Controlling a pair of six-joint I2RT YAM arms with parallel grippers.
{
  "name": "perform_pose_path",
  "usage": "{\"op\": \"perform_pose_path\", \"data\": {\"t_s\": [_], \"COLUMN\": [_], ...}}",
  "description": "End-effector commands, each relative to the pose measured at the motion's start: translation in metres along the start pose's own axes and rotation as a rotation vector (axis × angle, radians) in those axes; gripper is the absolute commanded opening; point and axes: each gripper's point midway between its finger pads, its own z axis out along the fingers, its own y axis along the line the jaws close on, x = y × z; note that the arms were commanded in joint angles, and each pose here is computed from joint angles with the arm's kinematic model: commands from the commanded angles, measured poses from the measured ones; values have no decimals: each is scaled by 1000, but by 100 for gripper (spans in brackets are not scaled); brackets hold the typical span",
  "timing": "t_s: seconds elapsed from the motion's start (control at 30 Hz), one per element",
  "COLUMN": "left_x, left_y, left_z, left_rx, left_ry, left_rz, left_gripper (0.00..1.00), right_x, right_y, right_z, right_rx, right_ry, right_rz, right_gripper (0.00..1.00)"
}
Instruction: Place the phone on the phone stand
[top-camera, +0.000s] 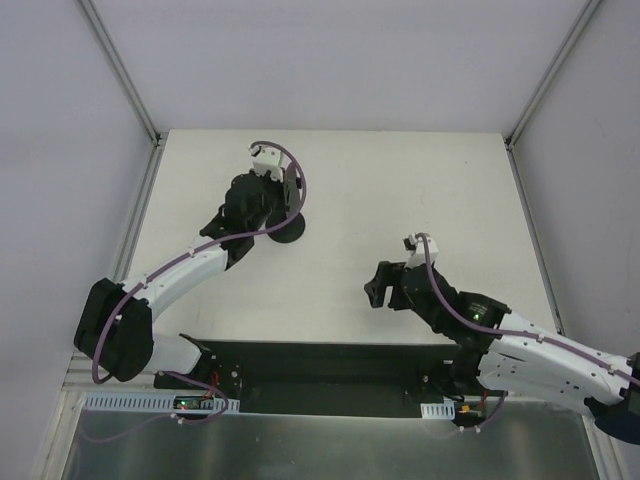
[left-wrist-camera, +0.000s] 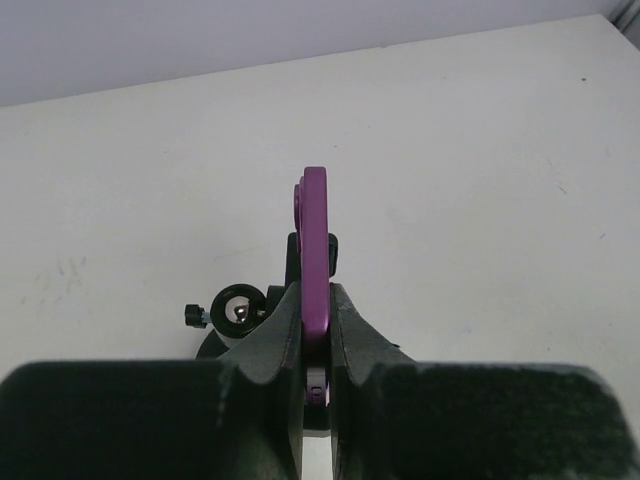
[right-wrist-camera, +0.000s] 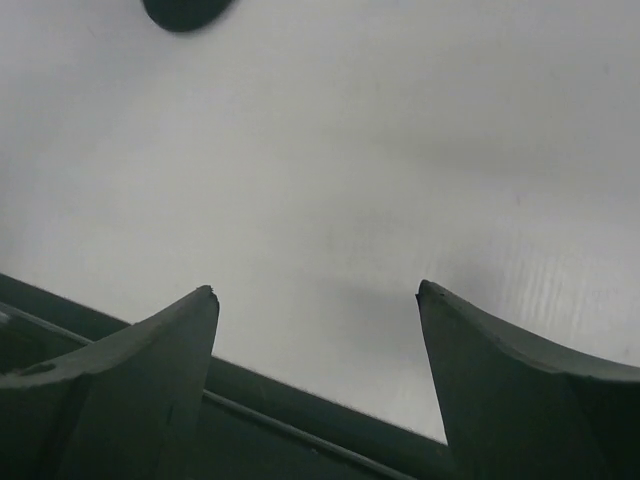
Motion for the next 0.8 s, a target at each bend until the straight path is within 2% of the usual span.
{"op": "perform_pose_path", "data": {"t_s": [0.0,0.13,0.17,0.2,0.3,0.4,0.43,0.57,0.63,0.77], "left_x": [-31,-49,-53,-63,-78,-91,-96,-92,-83,-74], "left_y": [37,88,99,129,155,200,226,258,261,277], "left_z": [-7,-5,-6,-7,0,-3,-10,-15,-14,-21], "left_rx": [-117,-202,-210,-252,-219,-257,-298,-241,-165,-133], "left_ry": [-2,0,-6,-29,-41,-53,-67,-64,-42,-27], "left_rz": [-43,-26,-29,-38,4,23,22,50,56,35], "left_gripper": [0,0,0,0,0,0,0,0,0,0], "right_x": [47,28,27,22,23,24,23,22,21,23], "right_y": [-21,-16,-14,-12,-8,-9,-9,-11,-10,-12], "right_z": [-8,-13,-15,-16,-18,-20,-21,-25,-28,-30], "right_rx": [-75,-105,-113,-121,-145,-153,-153,-162,-172,-172], "right_ry": [128,55,53,45,54,63,63,55,47,55], "right_rz": [-49,-46,-47,-46,-67,-101,-107,-111,-106,-103], "right_gripper": [83,83,83,83,83,83,83,83,83,83]}}
